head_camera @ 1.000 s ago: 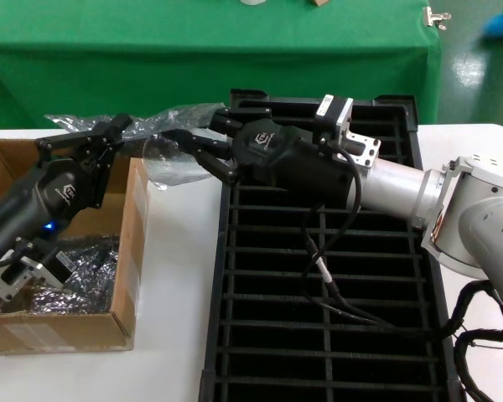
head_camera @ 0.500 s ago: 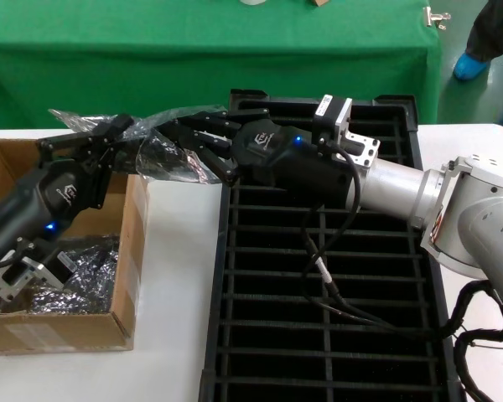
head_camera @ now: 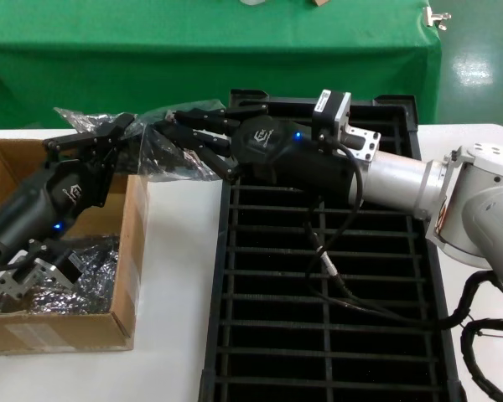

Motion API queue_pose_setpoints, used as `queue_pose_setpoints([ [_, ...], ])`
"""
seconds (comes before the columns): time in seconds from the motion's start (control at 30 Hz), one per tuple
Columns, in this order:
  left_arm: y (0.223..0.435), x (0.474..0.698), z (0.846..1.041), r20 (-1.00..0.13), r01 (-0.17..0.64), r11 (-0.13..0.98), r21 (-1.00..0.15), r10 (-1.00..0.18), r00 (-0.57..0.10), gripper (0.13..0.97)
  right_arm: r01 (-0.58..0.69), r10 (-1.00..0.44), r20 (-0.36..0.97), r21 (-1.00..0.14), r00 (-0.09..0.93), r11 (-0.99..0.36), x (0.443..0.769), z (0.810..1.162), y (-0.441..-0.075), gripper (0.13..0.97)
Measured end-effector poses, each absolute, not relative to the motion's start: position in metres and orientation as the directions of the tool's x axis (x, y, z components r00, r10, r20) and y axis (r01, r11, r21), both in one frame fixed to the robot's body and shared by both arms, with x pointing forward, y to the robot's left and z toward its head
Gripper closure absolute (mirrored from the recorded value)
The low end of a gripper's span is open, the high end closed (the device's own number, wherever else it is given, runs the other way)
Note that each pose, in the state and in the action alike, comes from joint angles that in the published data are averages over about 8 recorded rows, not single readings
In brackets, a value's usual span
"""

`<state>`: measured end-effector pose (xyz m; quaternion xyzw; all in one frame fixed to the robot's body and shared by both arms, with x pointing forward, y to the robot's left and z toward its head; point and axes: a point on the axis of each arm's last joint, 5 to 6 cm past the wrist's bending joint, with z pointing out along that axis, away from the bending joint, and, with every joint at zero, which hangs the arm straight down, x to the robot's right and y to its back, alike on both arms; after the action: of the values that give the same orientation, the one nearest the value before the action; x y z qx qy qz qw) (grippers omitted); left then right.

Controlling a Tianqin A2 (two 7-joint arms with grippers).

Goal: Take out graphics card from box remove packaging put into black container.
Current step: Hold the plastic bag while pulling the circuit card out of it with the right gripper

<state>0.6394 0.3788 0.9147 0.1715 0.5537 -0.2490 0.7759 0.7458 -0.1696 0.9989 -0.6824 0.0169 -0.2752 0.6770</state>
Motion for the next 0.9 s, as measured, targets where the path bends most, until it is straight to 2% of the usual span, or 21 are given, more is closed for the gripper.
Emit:
queue_pose_setpoints([
  [0.9,0.373,0.651,0.904,-0.939,0.55,0.831,0.082,-0.121,0.323,0.959,0.468,-0.339,0.479,-0.875,0.81,-0.121,0.743,1.04,-0.184,0.912],
])
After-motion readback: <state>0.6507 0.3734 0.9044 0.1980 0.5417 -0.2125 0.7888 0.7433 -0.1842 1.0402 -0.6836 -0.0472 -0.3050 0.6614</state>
